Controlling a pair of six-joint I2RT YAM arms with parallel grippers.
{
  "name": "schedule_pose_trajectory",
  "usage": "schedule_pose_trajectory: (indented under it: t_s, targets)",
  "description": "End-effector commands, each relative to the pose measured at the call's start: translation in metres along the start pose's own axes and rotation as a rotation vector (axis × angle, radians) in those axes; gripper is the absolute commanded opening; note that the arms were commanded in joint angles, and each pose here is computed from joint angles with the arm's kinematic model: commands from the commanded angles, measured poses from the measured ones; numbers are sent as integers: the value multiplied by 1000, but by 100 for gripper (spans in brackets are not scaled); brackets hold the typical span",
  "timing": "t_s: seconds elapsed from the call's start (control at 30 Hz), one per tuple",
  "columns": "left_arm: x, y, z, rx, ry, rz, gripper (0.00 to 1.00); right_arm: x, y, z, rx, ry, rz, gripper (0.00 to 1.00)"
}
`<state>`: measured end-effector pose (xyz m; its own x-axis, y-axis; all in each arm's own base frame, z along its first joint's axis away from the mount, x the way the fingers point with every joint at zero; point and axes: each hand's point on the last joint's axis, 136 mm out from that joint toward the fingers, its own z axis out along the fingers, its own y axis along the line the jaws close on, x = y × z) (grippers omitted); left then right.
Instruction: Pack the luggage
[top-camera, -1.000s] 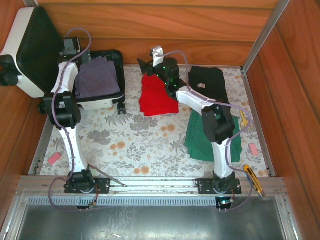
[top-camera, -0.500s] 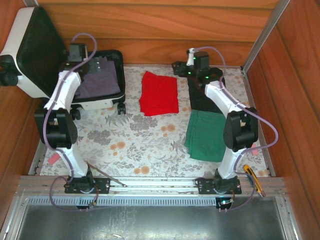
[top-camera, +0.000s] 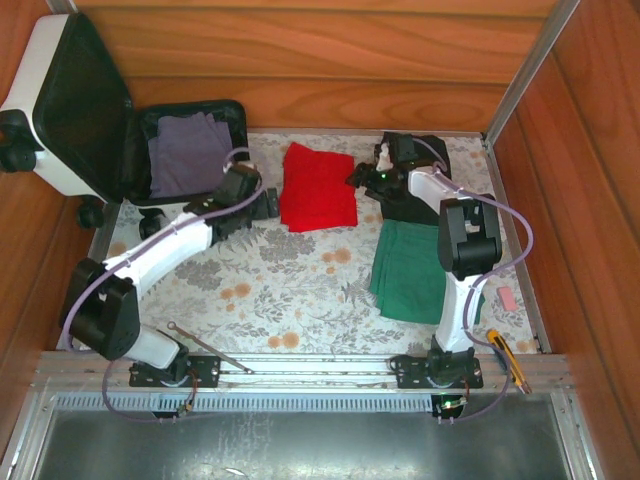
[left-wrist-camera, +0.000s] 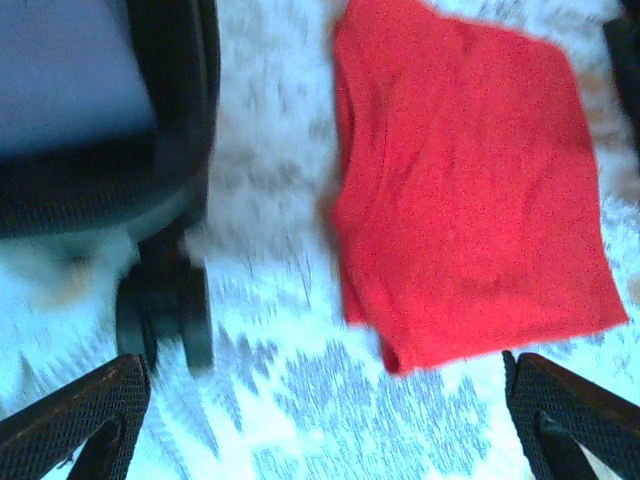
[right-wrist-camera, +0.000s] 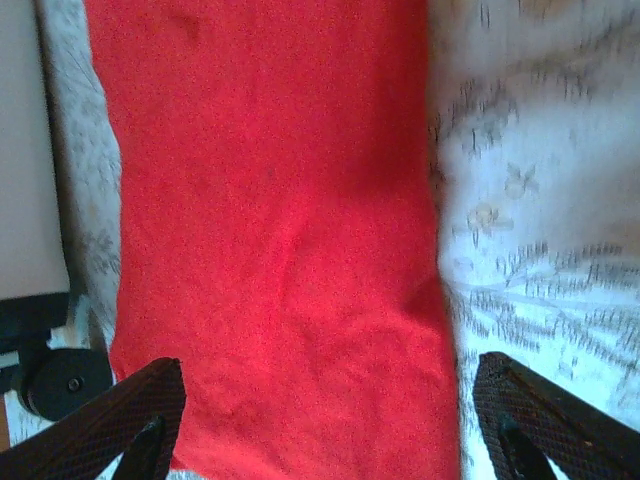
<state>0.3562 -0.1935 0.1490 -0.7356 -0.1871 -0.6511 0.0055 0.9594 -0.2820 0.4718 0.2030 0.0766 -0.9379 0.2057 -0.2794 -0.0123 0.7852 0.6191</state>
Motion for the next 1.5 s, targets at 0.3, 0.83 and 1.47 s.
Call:
schedule_pose_trajectory:
  t_s: [0.3,0.83,1.47]
  targets:
    - [111,-41,14,75,85,-537,96,51,-21,32,36,167,63,57]
    - [133,-83,79,147,171,-969,97,90,-18,43,47,234,79,24]
    - [172,-44,134,-33,150,-1138,91,102,45,2,-147,207,149,0]
